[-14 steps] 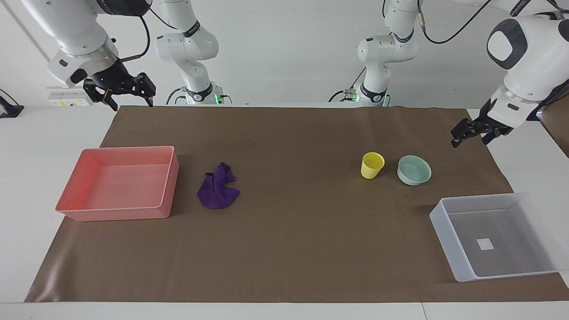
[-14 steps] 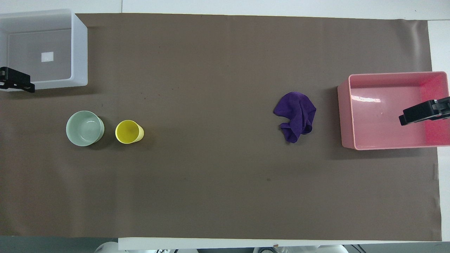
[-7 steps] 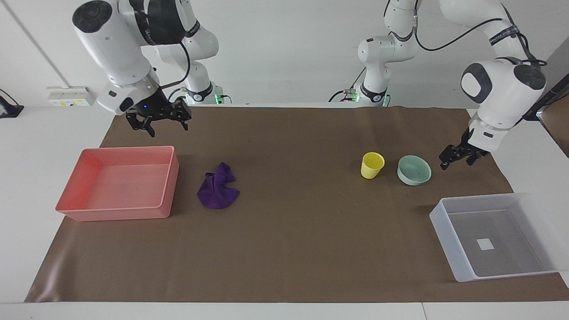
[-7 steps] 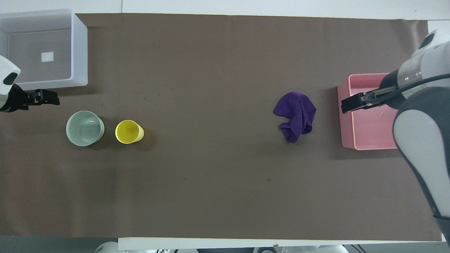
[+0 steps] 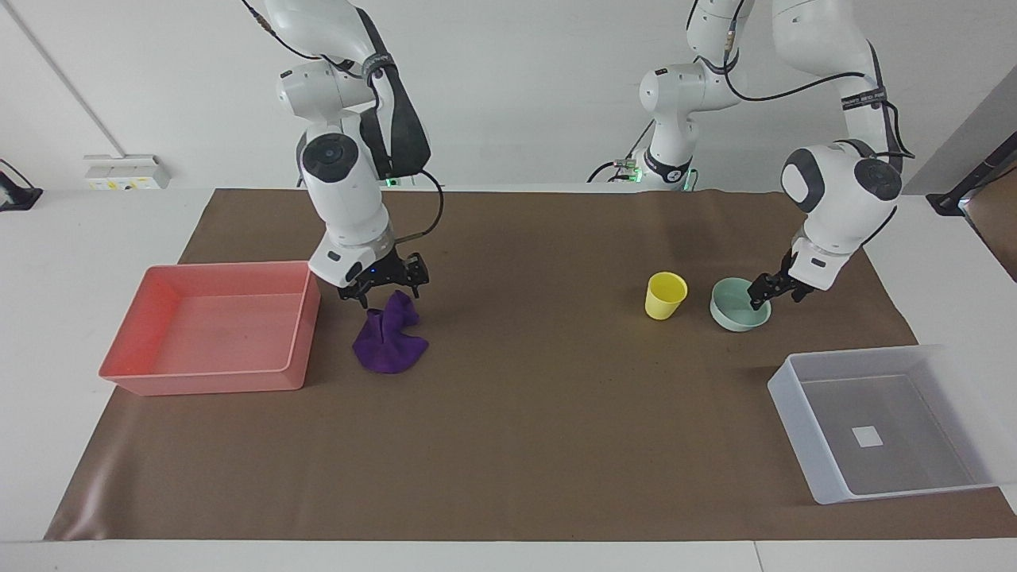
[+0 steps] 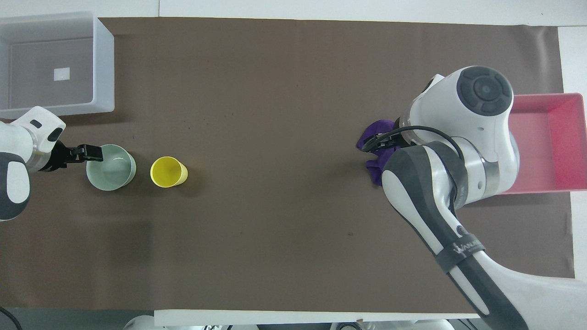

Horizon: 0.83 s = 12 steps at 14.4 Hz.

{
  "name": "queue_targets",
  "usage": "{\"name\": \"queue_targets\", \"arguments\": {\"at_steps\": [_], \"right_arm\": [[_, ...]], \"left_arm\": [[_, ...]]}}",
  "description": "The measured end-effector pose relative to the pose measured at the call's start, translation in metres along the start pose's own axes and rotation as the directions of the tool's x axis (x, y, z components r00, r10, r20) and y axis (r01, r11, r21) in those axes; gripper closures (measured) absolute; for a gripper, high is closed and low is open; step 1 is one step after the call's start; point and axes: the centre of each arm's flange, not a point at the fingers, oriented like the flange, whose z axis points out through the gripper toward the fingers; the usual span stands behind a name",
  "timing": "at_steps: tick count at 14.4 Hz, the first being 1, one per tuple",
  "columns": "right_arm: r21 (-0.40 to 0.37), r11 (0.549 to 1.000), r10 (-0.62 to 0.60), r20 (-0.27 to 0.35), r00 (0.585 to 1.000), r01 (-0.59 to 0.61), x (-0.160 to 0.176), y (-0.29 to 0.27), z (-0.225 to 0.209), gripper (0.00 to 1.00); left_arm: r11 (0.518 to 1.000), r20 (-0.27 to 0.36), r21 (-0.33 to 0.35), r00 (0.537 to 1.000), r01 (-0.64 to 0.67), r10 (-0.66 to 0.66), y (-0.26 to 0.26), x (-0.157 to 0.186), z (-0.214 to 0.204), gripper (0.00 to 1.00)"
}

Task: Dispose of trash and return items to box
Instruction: 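Grasp the green cup with the left gripper while the right gripper grasps the cloth, then place the green cup in the white bin while the right gripper drops the cloth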

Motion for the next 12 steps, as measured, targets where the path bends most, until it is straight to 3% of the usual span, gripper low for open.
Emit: {"name": "queue_targets", "arguments": {"at_steps": [3, 8, 9, 10, 12], "right_arm": [[-0.007, 1.000, 0.025, 0.017, 1.000, -0.025, -0.005, 0.014, 0.031, 0.02], [-0.024, 0.999, 0.048, 0.003, 0.999, -0.048, 0.001, 0.029, 0.089, 0.05], [-0.027, 0.998, 0.048, 0.010, 0.999, -0.048, 0.001, 0.030, 0.097, 0.10], [-0.028, 0.998, 0.048, 0.016, 0.999, -0.048, 0.001, 0.029, 0.101, 0.23], [-0.027, 0.998, 0.051, 0.008, 0.999, -0.051, 0.003, 0.031, 0.097, 0.48]], "left_arm": [[1.000, 0.013, 0.000, 1.000, 0.027, -0.027, 0.005, -0.008, 0.019, 0.07], [0.999, 0.020, 0.001, 0.999, 0.048, -0.048, 0.014, -0.007, 0.021, 0.67], [0.999, 0.029, 0.002, 0.998, 0.048, -0.048, 0.015, -0.005, 0.017, 0.78], [0.999, 0.050, 0.005, 0.998, 0.045, -0.045, 0.016, -0.002, 0.009, 0.91], [0.999, 0.090, 0.009, 0.995, 0.033, -0.033, 0.027, 0.007, -0.023, 0.96]]}}
